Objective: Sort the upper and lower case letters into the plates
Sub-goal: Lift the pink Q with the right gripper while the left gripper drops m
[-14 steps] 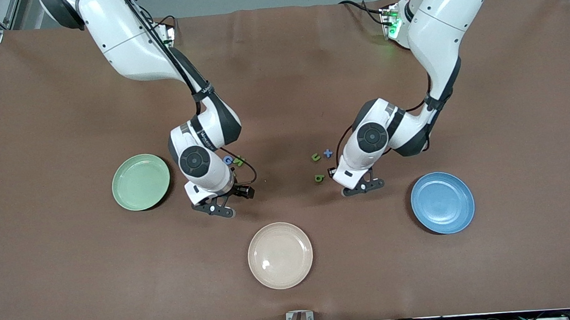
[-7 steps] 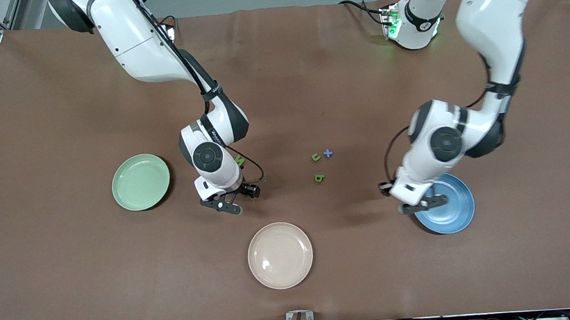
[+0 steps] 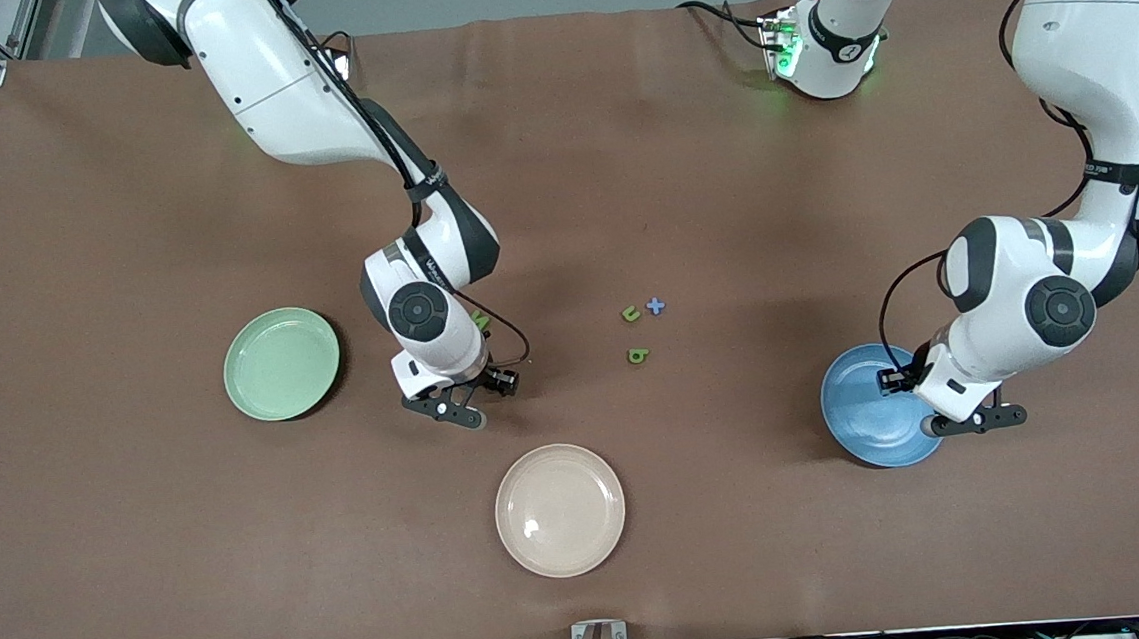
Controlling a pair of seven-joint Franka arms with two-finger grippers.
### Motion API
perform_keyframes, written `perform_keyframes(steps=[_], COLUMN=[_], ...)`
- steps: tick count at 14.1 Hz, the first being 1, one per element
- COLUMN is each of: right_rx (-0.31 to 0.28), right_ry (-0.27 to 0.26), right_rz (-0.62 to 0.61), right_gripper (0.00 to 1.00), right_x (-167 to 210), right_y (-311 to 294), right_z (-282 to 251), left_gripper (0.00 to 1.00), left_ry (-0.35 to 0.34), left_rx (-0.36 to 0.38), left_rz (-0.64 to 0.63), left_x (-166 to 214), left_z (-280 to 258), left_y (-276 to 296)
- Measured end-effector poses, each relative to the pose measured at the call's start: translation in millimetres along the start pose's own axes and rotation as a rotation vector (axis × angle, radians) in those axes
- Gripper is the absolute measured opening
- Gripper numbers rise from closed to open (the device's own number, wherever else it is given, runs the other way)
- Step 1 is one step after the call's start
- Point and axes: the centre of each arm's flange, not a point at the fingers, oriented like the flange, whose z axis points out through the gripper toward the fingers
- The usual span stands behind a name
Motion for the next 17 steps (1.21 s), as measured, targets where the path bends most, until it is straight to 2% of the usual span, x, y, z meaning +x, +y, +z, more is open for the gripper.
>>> perform_keyframes(steps=[1, 2, 5, 7, 9, 11, 12, 15, 17], right_rx=[0.000, 0.000, -0.002, -0.004, -0.007, -0.012, -0.012, -0.024, -0.069], right_ry=[0.000, 0.000, -0.001, -0.003, -0.005, -0.005, -0.004, -0.008, -0.043], right_rz=[0.000, 0.001, 0.004, 0.005, 0.003, 0.002, 0.003, -0.001, -0.034], right_gripper=[0.62, 0.62, 0.60, 0.57, 0.47, 0.43, 0.35, 0.35, 0.35], right_x=[-0.8, -1.1, -1.3, -2.0, -3.3, -2.7, -1.9, 1.7, 19.3], right_y=[-0.6, -0.8, -0.5, -0.6, -1.1, -0.3, -0.2, 3.5, 20.5], right_z=[0.2, 0.3, 1.3, 2.0, 2.1, 1.4, 0.8, 0.4, -10.9], left_gripper=[0.44, 0.53, 0.83, 1.00, 1.00, 1.00, 1.00, 1.00, 1.00], left_ry=[-0.005, -0.008, -0.006, 0.002, 0.010, 0.004, -0.001, -0.012, -0.019], left_rx=[-0.001, -0.001, -0.002, -0.009, -0.029, -0.047, -0.050, -0.046, -0.044], left_rz=[-0.001, -0.004, -0.007, -0.012, -0.043, -0.081, -0.089, -0.091, -0.103], left_x=[-0.2, -0.1, 0.9, 1.9, -0.6, -10.4, -18.0, -47.2, -64.4], left_z=[5.0, 8.7, 8.8, 4.1, -3.3, -7.1, -7.1, -4.3, -1.3], left_y=[-0.8, -2.3, -0.8, 9.7, 37.4, 83.2, 109.5, 186.7, 223.0])
